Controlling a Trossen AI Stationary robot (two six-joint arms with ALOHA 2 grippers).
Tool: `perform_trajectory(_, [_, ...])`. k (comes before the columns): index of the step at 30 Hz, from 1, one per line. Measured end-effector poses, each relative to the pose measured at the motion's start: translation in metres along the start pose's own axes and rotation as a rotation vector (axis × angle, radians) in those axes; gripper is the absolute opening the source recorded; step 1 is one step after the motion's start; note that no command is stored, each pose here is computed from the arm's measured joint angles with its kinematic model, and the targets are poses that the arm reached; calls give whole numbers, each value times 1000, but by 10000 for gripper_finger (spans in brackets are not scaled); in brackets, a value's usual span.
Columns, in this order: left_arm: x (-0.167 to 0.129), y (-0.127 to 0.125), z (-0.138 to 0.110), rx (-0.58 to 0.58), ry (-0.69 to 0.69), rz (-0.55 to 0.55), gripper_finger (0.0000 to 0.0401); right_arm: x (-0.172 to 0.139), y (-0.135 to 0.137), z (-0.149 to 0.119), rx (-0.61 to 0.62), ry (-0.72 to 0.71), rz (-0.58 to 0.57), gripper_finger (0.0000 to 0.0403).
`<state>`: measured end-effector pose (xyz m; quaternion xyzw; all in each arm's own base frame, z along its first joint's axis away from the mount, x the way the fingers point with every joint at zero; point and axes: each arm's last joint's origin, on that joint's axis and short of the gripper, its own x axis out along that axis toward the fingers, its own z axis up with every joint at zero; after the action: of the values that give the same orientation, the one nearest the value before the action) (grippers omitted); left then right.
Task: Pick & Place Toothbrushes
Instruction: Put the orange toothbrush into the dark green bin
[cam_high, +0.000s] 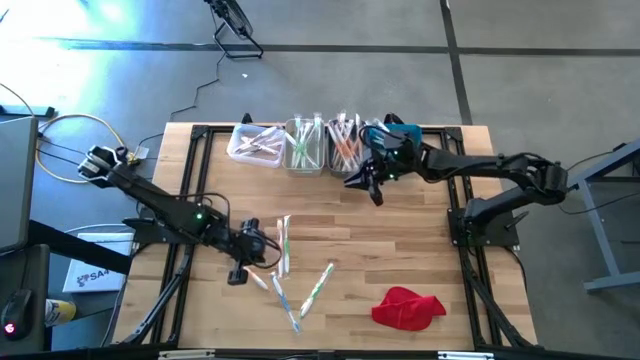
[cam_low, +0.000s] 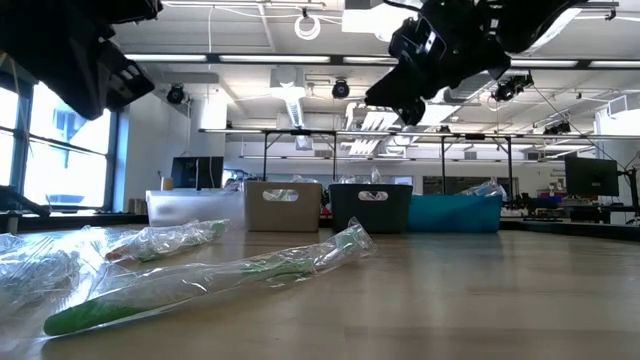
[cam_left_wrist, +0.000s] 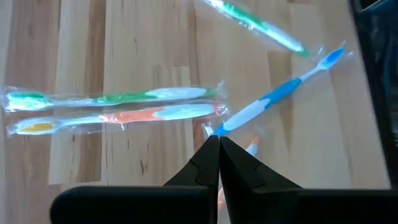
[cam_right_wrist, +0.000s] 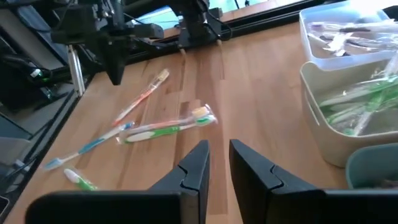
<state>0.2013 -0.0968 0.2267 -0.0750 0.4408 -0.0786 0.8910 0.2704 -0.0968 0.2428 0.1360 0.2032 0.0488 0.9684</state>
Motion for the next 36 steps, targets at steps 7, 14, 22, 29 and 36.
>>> perform_trajectory(7, [12,0,-4,44,66,12,10,6,10,0,-30,-10,-51,54])
perform_trajectory(14, [25,-2,-11,5,196,-83,10,6,10,0,-30,-10,-47,54])
perform_trajectory(22, [27,-4,-13,-5,261,-163,13,6,10,1,-25,-13,-48,54])
perform_trajectory(29, [27,-2,-17,27,291,-133,93,6,9,1,-21,-17,-84,54])
perform_trajectory(36, [29,0,-20,123,315,-101,162,6,8,1,-20,-21,-126,54])
